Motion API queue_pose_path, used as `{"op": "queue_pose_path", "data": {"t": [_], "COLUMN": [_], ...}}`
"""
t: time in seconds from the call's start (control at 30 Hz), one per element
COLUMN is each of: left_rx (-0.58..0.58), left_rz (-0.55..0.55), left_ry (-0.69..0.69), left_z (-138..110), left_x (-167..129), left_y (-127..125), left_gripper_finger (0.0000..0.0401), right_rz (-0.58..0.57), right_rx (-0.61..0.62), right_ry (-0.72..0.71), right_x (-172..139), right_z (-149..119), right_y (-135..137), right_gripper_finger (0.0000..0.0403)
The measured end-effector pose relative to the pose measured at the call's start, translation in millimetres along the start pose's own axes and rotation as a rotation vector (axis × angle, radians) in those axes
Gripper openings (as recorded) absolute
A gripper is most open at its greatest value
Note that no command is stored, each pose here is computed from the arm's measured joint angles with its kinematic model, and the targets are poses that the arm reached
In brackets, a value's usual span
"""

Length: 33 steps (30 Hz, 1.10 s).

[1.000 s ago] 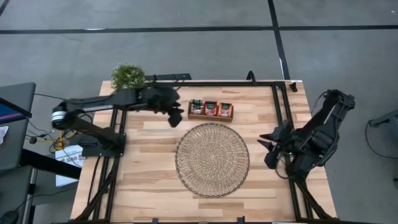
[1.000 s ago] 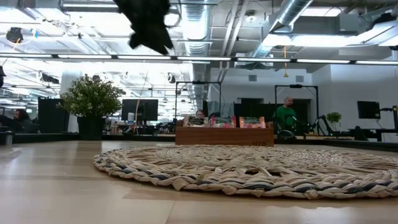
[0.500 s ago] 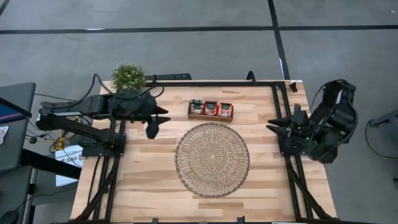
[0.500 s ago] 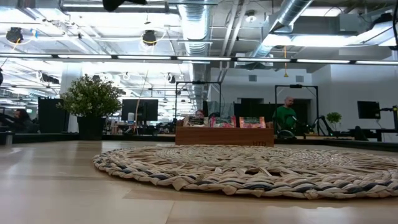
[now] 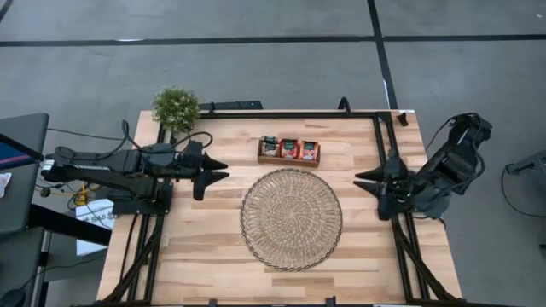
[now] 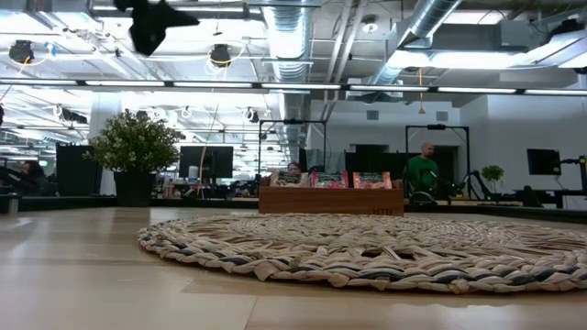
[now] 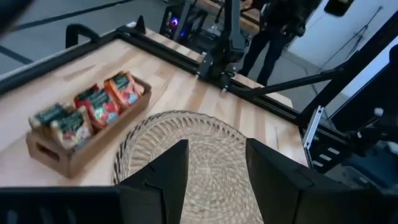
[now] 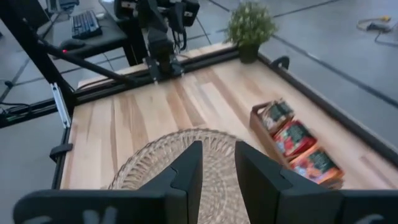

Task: Pick & Place Tea
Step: Return to Home Position

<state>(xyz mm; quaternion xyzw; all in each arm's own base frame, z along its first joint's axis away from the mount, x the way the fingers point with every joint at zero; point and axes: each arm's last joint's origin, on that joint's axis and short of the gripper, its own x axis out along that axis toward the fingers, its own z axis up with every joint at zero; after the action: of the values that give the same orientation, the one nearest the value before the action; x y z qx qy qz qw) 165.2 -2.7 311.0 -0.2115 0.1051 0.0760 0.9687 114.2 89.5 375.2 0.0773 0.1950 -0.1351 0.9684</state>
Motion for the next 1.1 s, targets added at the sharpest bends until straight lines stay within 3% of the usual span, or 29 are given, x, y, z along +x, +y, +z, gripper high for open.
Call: {"op": "queue_pose_path", "data": {"t": [0.27,0.63,1.1], "left_rx": [-0.04,-0.024,0.032], "left_rz": [0.001,0.012,0.055], "left_ry": [-0.063,-0.08,-0.119], "left_z": [-22,-22,-20], "left_x": [-12,-25,-25], "left_y": [14,16,17], "left_gripper_finger": [0.0151,0.0151,0.0151], "right_rz": [0.026,0.082,0.208], "right_rx": [0.038,0.048,0.199], "right_ry": [-0.016,-0.101,-0.333], "right_x": [28,31,28], "right_z": [-26,-20,-81], "right_y": [-5,-56,-87], "right_gripper_finger": [0.0085,0.0085,0.0085]}}
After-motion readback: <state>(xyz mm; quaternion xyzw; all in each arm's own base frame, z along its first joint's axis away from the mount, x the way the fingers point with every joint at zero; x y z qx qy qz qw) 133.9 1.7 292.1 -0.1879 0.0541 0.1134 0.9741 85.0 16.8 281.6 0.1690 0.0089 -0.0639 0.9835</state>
